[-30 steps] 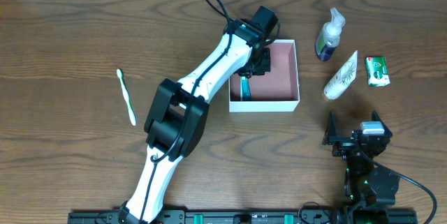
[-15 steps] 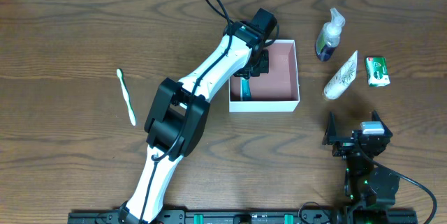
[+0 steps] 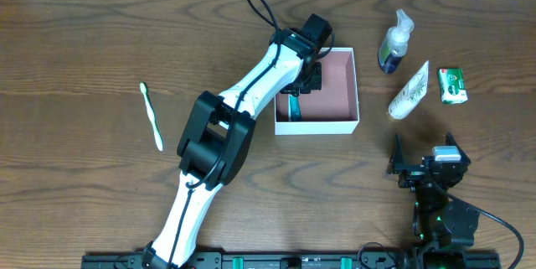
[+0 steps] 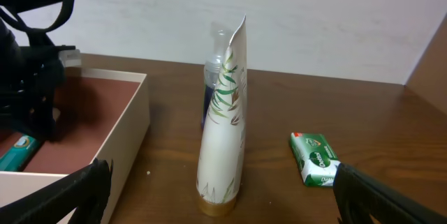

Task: Pack container
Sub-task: 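Lower the toothpaste tube into the box and open the left gripper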

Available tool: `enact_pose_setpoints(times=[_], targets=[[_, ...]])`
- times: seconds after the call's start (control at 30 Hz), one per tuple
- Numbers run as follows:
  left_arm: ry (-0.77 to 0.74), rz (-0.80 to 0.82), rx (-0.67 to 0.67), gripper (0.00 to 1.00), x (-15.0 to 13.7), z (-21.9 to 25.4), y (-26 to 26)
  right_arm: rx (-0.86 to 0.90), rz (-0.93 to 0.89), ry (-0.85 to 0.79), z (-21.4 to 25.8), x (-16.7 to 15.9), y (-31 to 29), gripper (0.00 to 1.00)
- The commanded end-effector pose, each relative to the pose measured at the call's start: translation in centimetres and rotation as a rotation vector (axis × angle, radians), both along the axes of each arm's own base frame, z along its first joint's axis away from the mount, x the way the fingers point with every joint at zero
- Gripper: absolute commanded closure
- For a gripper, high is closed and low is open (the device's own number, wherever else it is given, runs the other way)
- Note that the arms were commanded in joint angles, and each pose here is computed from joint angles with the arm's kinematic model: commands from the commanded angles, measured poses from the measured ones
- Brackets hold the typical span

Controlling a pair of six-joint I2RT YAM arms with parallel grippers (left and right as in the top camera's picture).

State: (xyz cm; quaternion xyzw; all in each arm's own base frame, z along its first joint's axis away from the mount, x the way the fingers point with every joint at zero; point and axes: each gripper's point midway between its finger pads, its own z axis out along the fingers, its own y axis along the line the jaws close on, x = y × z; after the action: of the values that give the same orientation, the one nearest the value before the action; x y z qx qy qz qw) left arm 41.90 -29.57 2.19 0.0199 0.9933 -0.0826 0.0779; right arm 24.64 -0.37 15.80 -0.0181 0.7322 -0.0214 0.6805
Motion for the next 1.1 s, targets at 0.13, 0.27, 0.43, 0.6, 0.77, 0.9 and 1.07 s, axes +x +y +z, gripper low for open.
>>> enact_pose_setpoints(times=[0.13,0.27,0.43,0.6,0.77,0.9,1.07], targets=[[0.0,0.005,0.052,0.94,0.1,-1.3,0.9,0.013,0.014,0.0,-0.1,0.0,0.4,0.01],[-0.002,0.006,0.054,0.94,0.2,-1.3,0.9,0.013,0.014,0.0,-0.1,0.0,0.4,0.01],[-0.004,0.007,0.056,0.94,0.2,-1.3,1.0,0.013,0.014,0.0,-0.1,0.0,0.4,0.01],[-0.015,0.01,0.073,0.94,0.4,-1.3,1.3,0.013,0.014,0.0,-0.1,0.0,0.4,0.01],[-0.016,-0.004,0.075,0.94,0.3,-1.3,1.2,0.013,0.014,0.0,-0.1,0.0,0.4,0.01],[-0.023,-0.029,0.088,0.94,0.1,-1.3,1.0,0.013,0.014,0.0,-0.1,0.0,0.4,0.01],[-0.025,-0.033,0.173,0.94,-0.5,-1.4,2.0,0.013,0.014,0.0,-0.1,0.0,0.4,0.01]])
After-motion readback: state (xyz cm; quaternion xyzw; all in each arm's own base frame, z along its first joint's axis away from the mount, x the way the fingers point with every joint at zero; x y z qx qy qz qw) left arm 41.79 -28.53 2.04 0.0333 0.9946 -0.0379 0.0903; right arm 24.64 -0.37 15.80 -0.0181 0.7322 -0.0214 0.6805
